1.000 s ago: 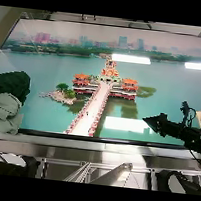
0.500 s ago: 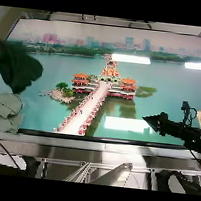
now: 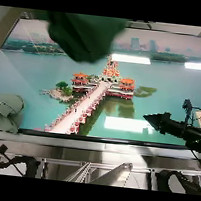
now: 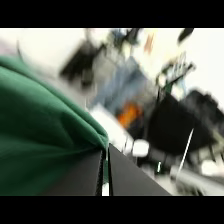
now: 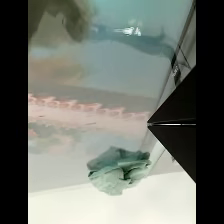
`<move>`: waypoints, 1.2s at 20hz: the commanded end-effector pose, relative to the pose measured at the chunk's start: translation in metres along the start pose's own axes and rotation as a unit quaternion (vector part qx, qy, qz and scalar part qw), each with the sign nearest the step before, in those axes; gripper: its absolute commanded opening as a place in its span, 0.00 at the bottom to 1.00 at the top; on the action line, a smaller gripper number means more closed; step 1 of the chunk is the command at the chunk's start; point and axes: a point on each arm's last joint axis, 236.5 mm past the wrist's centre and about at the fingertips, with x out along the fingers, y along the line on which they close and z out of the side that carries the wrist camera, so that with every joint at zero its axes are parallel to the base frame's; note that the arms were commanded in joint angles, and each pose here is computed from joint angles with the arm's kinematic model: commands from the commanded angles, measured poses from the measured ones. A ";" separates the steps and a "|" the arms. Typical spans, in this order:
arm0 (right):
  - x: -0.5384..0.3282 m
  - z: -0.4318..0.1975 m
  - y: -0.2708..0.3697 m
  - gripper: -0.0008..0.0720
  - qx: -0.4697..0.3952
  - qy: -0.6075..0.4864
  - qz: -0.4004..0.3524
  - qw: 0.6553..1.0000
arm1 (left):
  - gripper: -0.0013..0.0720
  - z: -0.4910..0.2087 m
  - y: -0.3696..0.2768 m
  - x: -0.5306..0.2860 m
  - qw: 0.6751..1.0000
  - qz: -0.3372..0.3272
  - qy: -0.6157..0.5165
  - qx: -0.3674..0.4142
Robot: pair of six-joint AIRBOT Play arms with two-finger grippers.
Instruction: Fold the shirts.
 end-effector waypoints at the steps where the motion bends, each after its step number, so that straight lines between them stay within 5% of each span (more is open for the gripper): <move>1: -0.007 -0.002 0.007 0.04 -0.024 0.005 0.020 0.999 | 0.06 -0.100 0.057 0.054 0.985 0.087 0.143 -0.052; 2: -0.009 -0.001 0.008 0.05 -0.025 0.004 0.023 0.999 | 0.06 -0.128 0.084 0.061 0.974 0.123 0.175 -0.068; 4: -0.010 -0.004 0.010 0.10 -0.027 0.011 0.028 0.999 | 0.49 -0.177 0.130 0.068 0.952 0.178 0.230 -0.091; 6: -0.010 -0.010 0.014 0.74 -0.028 0.022 0.038 0.999 | 0.49 -0.208 0.156 0.062 0.933 0.196 0.279 -0.113; 10: -0.010 -0.013 0.008 0.77 -0.033 0.030 0.024 0.999 | 0.49 -0.265 0.172 0.017 0.876 0.206 0.373 -0.226; 15: -0.015 -0.012 -0.077 0.76 -0.012 0.040 -0.145 0.988 | 0.49 -0.353 0.200 -0.026 0.829 0.267 0.371 -0.323; 19: 0.014 -0.031 -0.096 0.70 0.005 0.092 -0.157 0.983 | 0.49 -0.405 0.227 -0.023 0.807 0.290 0.360 -0.368; 24: 0.069 -0.032 -0.068 0.69 -0.019 0.108 -0.084 0.990 | 0.49 -0.423 0.249 0.020 0.801 0.264 0.410 -0.346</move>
